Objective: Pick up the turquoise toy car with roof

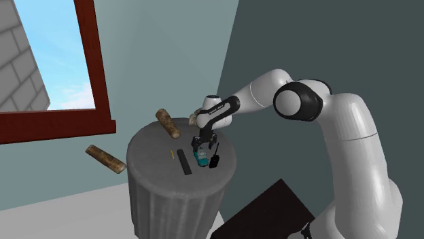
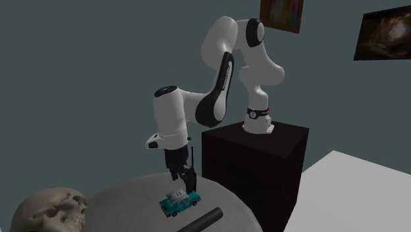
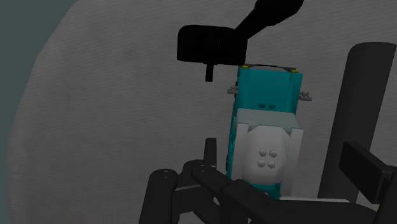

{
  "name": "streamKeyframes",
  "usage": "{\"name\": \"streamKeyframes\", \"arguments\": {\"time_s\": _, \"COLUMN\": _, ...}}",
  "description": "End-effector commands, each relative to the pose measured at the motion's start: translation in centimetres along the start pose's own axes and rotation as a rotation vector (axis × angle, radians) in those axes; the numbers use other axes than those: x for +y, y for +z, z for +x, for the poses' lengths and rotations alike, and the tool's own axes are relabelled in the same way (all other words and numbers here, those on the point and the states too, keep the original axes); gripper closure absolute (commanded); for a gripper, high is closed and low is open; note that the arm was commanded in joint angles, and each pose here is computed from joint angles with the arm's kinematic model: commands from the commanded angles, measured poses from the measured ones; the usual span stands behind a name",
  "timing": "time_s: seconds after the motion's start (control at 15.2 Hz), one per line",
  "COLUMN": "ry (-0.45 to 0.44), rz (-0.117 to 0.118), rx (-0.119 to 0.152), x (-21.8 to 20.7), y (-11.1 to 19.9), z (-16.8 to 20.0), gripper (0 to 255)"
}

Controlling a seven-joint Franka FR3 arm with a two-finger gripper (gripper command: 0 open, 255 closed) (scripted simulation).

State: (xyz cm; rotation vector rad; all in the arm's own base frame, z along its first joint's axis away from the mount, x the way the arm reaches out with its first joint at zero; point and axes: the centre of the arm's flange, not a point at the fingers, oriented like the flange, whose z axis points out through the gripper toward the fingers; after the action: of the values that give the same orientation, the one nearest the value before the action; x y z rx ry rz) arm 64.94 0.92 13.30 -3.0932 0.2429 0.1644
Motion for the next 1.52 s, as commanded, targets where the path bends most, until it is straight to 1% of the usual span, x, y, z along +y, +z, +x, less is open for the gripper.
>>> {"name": "streamKeyframes", "arguments": {"time_s": 0.0, "ry": 0.002, "rz": -0.001, "rx": 0.001, "x": 0.0, "y": 1.0, "z": 1.2, "gripper": 0}}
{"name": "streamKeyframes", "arguments": {"time_s": 0.46, "ry": 0.002, "rz": -0.001, "rx": 0.001, "x": 0.1, "y": 5.0, "z": 1.6, "gripper": 0}}
{"name": "streamKeyframes", "arguments": {"time_s": 0.59, "ry": 0.002, "rz": -0.001, "rx": 0.001, "x": 0.1, "y": 5.0, "z": 1.6, "gripper": 0}}
{"name": "streamKeyframes", "arguments": {"time_s": 0.66, "ry": 0.002, "rz": -0.001, "rx": 0.001, "x": 0.1, "y": 5.0, "z": 1.6, "gripper": 255}}
{"name": "streamKeyframes", "arguments": {"time_s": 1.25, "ry": 0.002, "rz": -0.001, "rx": 0.001, "x": 0.1, "y": 5.0, "z": 1.6, "gripper": 255}}
{"name": "streamKeyframes", "arguments": {"time_s": 1.45, "ry": 0.002, "rz": -0.001, "rx": 0.001, "x": 0.1, "y": 3.4, "z": 1.4, "gripper": 255}}
